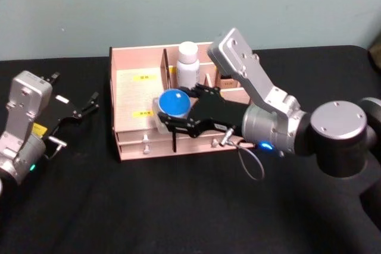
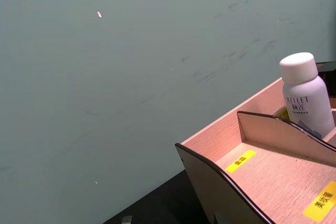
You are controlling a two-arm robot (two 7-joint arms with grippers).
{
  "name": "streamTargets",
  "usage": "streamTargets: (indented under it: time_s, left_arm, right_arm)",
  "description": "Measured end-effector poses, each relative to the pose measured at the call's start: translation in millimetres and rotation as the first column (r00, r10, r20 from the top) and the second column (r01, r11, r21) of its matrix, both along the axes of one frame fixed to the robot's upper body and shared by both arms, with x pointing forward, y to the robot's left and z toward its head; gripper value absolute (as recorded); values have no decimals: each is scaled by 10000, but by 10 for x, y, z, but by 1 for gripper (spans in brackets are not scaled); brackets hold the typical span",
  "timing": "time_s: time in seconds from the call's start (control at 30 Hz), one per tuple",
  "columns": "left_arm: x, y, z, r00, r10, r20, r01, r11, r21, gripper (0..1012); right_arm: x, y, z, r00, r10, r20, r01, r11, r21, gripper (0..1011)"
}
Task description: Pick up the facial cleanser and watermelon frost from the table and place them into the tiered storage box.
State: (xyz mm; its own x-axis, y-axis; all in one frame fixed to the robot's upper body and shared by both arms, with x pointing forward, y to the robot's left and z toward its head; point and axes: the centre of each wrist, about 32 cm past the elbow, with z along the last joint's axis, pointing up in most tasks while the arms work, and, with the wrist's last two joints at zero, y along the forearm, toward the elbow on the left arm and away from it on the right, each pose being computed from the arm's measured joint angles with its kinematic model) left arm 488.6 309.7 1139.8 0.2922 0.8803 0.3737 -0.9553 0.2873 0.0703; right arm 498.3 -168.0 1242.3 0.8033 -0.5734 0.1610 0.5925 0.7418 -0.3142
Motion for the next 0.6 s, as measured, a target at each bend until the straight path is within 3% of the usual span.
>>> streamTargets:
  time_s: [0.33,0.6]
  left_arm:
    - [0,0,0,10000,0,1,0,10000,0,1010]
    - [0,0,0,10000,-1,0,1,10000,0,1010]
  right_arm:
    - [241,194,51,9999,-35,106,33,9997,254,735]
    - [328,340,34,10000,92,12,-92,9996,251,734]
